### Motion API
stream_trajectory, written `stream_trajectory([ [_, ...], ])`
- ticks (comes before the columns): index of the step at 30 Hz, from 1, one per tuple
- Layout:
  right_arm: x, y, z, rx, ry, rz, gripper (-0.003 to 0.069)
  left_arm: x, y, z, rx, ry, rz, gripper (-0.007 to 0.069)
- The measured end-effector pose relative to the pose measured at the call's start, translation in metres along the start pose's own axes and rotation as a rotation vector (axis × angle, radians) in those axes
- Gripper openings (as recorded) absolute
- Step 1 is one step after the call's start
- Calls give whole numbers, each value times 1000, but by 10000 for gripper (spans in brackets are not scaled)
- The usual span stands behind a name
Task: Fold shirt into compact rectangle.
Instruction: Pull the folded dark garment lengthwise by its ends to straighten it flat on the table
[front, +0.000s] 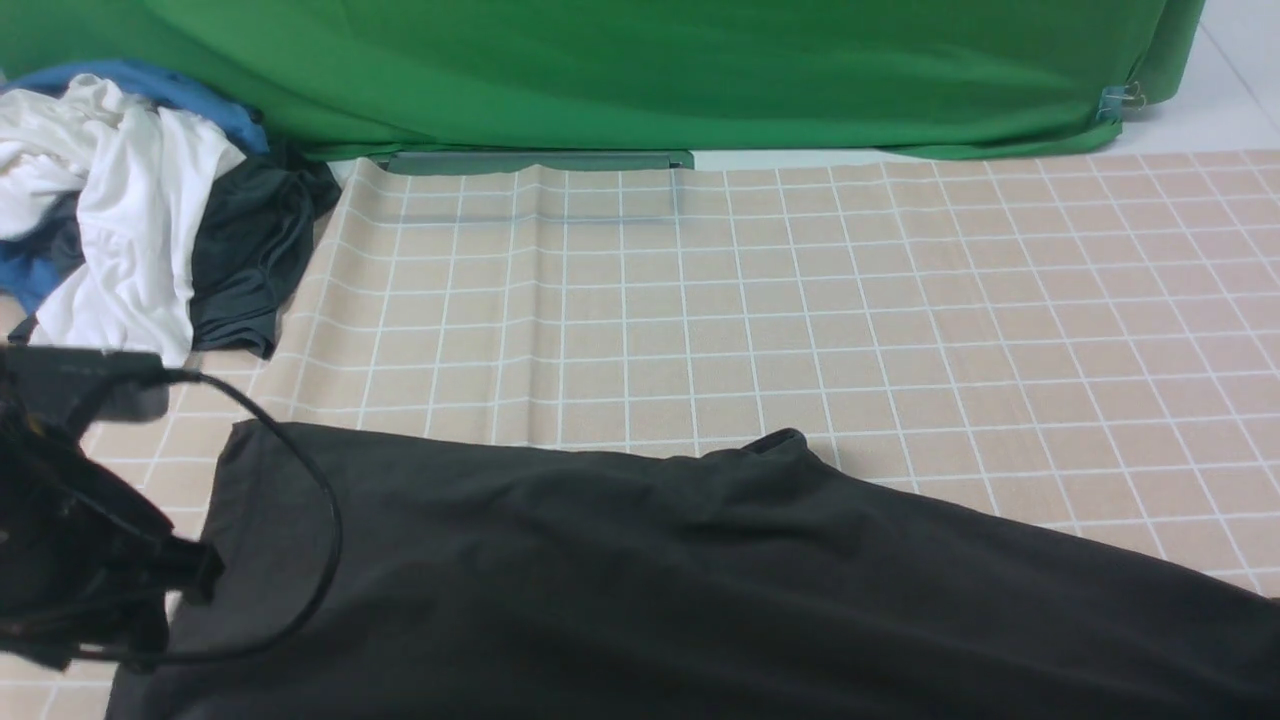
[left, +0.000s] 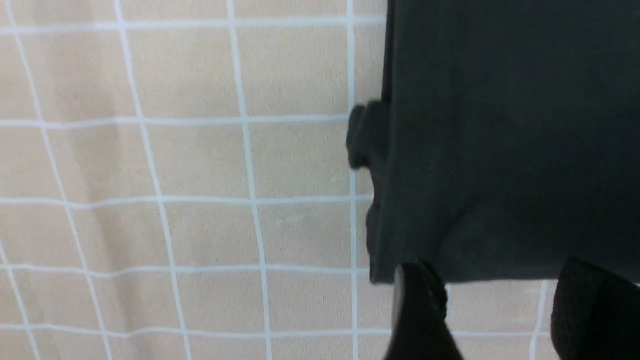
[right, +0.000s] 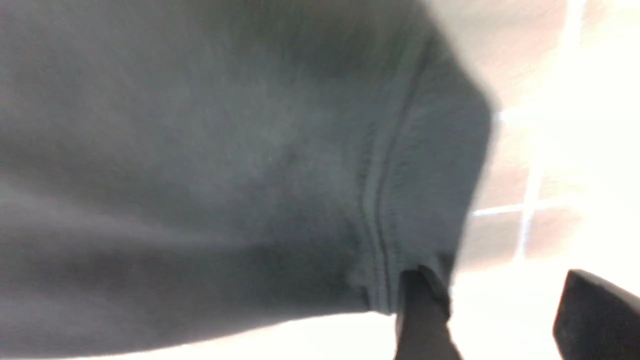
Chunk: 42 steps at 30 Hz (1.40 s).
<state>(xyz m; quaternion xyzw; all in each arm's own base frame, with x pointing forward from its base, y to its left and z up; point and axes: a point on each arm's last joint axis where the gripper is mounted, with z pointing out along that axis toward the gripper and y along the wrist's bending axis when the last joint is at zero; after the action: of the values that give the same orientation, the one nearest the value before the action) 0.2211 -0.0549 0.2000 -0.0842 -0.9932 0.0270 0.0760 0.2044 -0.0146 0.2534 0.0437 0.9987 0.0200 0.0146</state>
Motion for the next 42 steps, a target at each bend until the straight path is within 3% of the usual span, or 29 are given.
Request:
stream_trajectory([
  [4, -4, 4, -30, -61, -124, 39, 321, -11, -1, -22, 25, -102, -34, 394],
  [5, -5, 12, -44, -127, -197, 41, 262, -14, -4, -27, 63, -138, -50, 373],
  [7, -5, 19, -52, -163, -253, 3, 198, -18, -9, -29, 120, -168, -62, 327],
  [9, -6, 49, -66, -296, -363, -104, 84, -26, -21, -26, 241, -177, -61, 196],
  [10, -7, 65, -68, -340, -389, -157, 54, -31, -25, -20, 276, -159, -46, 106],
  [11, -7, 80, -69, -376, -400, -202, 42, -35, -29, -14, 287, -134, -38, 66],
  [14, -6, 117, -63, -406, -400, -323, 37, -45, -35, 6, 281, -60, -14, 18],
  [18, -9, 176, -38, -406, -393, -475, 37, -55, -44, 35, 256, 38, 19, 15],
  [28, -40, 266, 7, -387, -398, -613, 37, -30, -37, 95, 135, 138, -34, 15],
  [34, -68, 290, 16, -396, -463, -600, 37, -23, -37, 98, 122, 123, -70, 17],
  [42, -92, 287, 9, -400, -502, -564, 37, -23, -37, 96, 121, 103, -79, 17],
])
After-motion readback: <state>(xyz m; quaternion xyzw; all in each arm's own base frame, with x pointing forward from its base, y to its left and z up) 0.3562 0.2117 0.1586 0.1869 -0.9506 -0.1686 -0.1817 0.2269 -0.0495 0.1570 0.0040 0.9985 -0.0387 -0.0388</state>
